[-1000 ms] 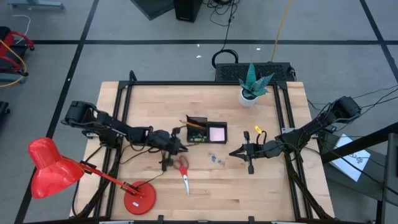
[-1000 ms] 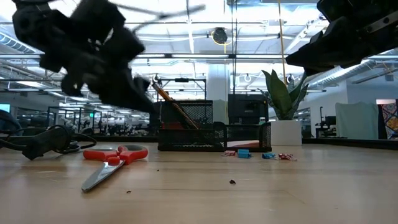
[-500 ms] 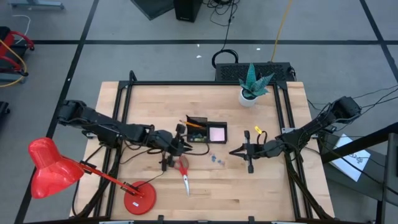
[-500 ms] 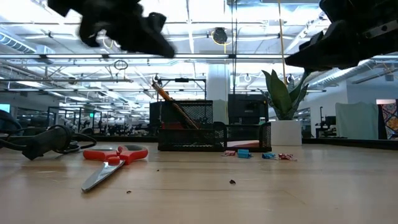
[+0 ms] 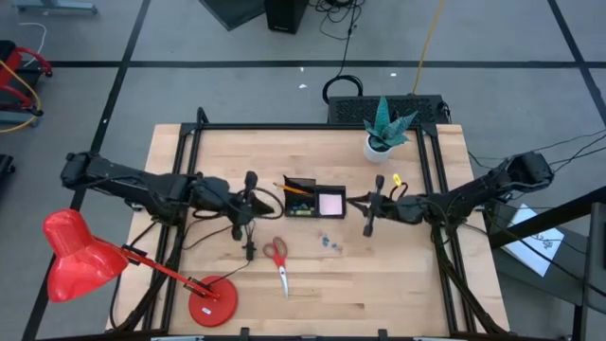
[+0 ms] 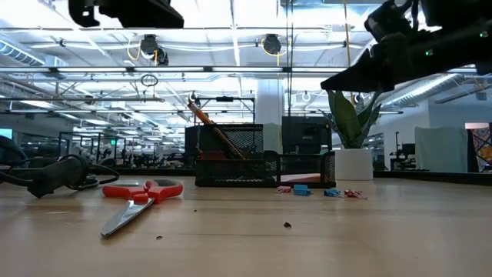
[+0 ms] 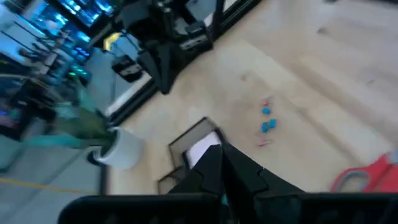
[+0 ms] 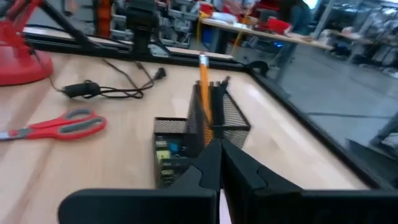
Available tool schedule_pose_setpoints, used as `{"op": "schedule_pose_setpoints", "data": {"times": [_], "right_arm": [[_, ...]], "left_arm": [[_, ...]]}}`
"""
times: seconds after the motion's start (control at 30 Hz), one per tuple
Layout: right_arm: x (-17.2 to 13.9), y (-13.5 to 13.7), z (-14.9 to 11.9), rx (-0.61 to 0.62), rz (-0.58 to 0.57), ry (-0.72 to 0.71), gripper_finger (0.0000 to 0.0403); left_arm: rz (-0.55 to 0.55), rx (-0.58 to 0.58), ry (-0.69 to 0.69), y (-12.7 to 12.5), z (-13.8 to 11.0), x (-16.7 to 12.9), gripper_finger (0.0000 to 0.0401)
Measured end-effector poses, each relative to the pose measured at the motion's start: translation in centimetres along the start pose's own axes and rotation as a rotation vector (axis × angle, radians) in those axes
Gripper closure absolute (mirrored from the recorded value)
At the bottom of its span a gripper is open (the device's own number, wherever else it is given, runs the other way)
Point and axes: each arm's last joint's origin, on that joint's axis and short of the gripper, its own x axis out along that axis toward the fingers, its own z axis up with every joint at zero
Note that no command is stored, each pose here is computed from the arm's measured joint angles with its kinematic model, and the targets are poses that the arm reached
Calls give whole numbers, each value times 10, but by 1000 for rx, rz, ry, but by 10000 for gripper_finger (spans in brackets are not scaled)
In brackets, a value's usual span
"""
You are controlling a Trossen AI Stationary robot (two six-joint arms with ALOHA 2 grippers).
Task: Pick and place office supplies into organizer
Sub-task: Put the blue binder clip into the black desk organizer
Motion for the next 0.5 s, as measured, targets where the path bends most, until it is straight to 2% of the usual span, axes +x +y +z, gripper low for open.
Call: {"op": "schedule_pose_setpoints", "data": {"times": [0.13,0.23,0.33,0.4,0.5], "right_arm": [[2,0,-2,55,120,16,391],[-1,6,-7,128,208,70,366],[-3,12,-15,163,231,148,327],[-3,15,-22,166,232,209,297],[-2,18,-28,190,259,258,254]], "left_arm": [[-39,-134,-49,-6,-11,7,384],[-31,-187,-70,-14,-24,19,392],[-20,-134,-14,-25,-41,30,397],[21,-61,46,-26,-49,34,396],[98,-46,130,-23,-56,38,381]]}}
